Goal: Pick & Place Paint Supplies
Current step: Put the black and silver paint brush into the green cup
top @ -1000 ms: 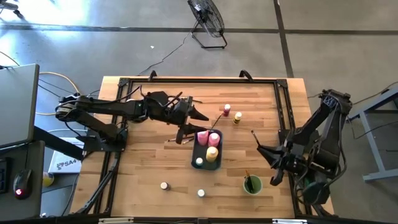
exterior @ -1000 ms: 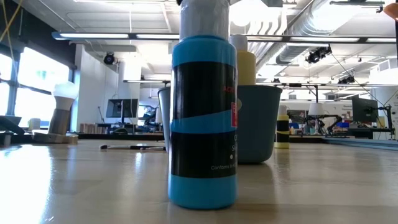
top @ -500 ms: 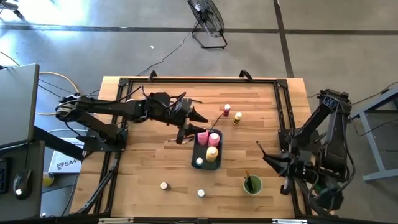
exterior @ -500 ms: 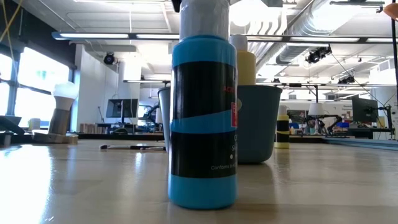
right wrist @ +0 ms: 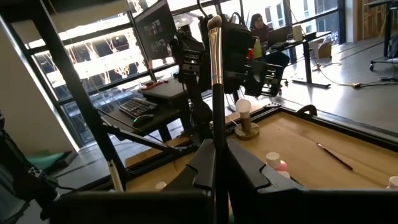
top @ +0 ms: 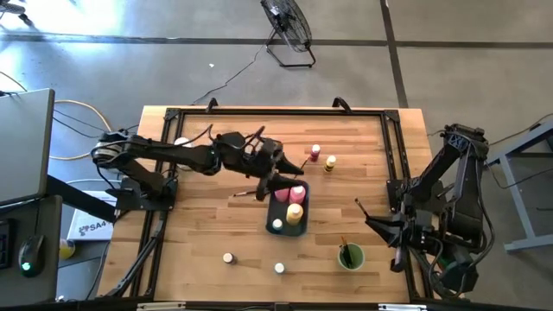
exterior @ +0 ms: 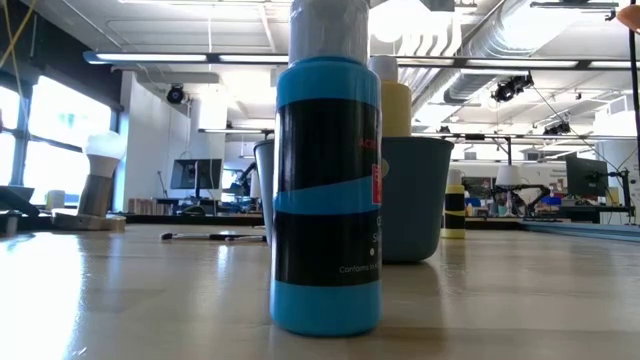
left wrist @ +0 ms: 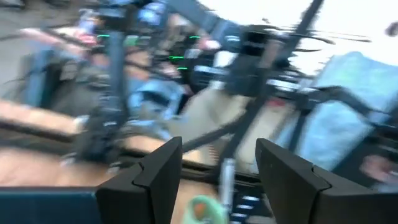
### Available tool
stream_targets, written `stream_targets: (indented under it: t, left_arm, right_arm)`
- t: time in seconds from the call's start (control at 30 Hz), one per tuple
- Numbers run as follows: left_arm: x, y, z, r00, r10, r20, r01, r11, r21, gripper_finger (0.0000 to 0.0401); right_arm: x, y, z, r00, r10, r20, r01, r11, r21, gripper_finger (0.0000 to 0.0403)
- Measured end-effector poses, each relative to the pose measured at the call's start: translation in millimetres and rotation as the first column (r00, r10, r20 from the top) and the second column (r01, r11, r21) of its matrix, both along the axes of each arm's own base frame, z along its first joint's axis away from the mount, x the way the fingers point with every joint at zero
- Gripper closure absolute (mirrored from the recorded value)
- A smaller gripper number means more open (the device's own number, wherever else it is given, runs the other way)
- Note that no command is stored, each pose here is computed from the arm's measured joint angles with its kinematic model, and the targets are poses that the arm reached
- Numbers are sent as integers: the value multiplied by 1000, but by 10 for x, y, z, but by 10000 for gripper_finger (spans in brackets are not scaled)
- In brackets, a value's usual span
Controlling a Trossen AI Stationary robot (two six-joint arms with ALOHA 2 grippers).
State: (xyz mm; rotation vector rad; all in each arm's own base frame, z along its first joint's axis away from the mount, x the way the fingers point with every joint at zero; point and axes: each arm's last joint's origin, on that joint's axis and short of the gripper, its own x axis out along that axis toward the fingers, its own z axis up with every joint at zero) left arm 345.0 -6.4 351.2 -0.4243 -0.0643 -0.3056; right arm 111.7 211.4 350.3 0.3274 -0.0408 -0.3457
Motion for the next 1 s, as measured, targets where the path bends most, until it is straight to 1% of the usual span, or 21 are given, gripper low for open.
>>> stream_targets:
  t: [0.07,0.17,0.3,0.47,0.6,0.77,1.0]
  left_arm:
    - [38,-14,15,995,-55,81,54,998,11,201]
    - [36,-18,60,988,-69,138,67,998,18,201]
    - [35,-15,65,988,-64,144,62,998,18,201]
    - [31,-61,74,985,-71,158,67,997,30,201]
    - [27,-206,80,981,-46,187,30,995,90,201]
    - [-3,-381,177,960,-26,279,-13,990,139,201]
    - [-10,-406,347,948,-27,318,-11,993,119,201]
  right_arm:
    - [13,-7,1,1000,-6,0,6,1000,0,392]
    - [52,-28,0,1000,-24,-1,24,1000,-1,392]
    - [148,-75,-7,999,-40,-25,40,999,8,392]
    - [352,-174,-19,995,-43,-89,48,997,53,392]
    - [494,-240,5,991,-55,-120,60,997,38,392]
    - [622,-270,83,991,-54,-121,56,998,10,392]
    - [819,-326,252,995,4,-101,-8,999,-43,392]
